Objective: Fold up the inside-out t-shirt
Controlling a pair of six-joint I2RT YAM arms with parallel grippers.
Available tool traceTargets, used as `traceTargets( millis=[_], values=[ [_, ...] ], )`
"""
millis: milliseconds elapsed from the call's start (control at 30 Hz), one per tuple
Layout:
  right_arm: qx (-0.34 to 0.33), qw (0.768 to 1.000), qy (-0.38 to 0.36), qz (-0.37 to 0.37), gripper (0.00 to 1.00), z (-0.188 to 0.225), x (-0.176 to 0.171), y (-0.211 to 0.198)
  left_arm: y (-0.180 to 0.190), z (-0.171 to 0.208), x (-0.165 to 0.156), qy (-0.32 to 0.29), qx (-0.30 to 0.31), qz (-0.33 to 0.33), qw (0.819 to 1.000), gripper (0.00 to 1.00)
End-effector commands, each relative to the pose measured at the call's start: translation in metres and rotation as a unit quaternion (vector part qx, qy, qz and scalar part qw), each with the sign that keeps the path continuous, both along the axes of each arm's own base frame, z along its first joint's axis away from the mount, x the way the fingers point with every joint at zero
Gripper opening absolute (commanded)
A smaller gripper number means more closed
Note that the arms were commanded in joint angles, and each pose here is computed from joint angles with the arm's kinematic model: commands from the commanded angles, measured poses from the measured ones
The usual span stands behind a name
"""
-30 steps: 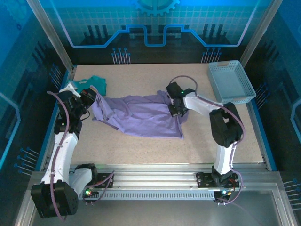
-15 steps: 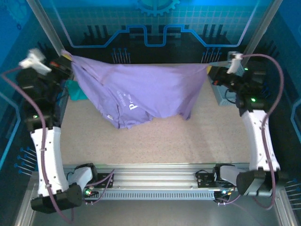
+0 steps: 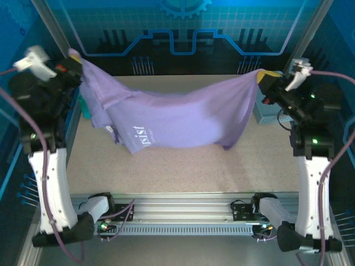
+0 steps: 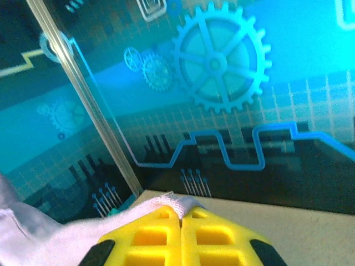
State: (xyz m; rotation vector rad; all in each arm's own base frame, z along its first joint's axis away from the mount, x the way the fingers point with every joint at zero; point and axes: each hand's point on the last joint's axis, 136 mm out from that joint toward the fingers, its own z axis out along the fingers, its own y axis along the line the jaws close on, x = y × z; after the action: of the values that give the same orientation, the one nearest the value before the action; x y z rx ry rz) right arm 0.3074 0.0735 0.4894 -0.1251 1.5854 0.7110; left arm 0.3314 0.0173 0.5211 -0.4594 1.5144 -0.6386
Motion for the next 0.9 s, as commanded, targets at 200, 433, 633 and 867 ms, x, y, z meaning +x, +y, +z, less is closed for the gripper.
traceTargets(
  millis=[200,433,633,867],
  values=[
    [-0.024,0.997,0.039,-0.064,0.0,-0.018,0.123,-0.007,0.008,-0.046,0.132,0.077,0.019,0.007,0.997,0.0],
    [-0.032,0.994,-0.054,-0.087,0.0,0.072,0.092,-0.012,-0.002,0.085,0.092,-0.056,0.036,0.0,0.998,0.0],
    [-0.047,0.99,-0.088,-0.095,0.0,0.094,0.036,-0.013,-0.011,0.124,0.017,-0.124,0.061,0.006,0.99,0.0],
    [-0.064,0.983,-0.129,-0.116,0.0,0.114,-0.046,-0.019,-0.02,0.142,-0.076,-0.182,0.089,0.026,0.979,0.0]
  ],
)
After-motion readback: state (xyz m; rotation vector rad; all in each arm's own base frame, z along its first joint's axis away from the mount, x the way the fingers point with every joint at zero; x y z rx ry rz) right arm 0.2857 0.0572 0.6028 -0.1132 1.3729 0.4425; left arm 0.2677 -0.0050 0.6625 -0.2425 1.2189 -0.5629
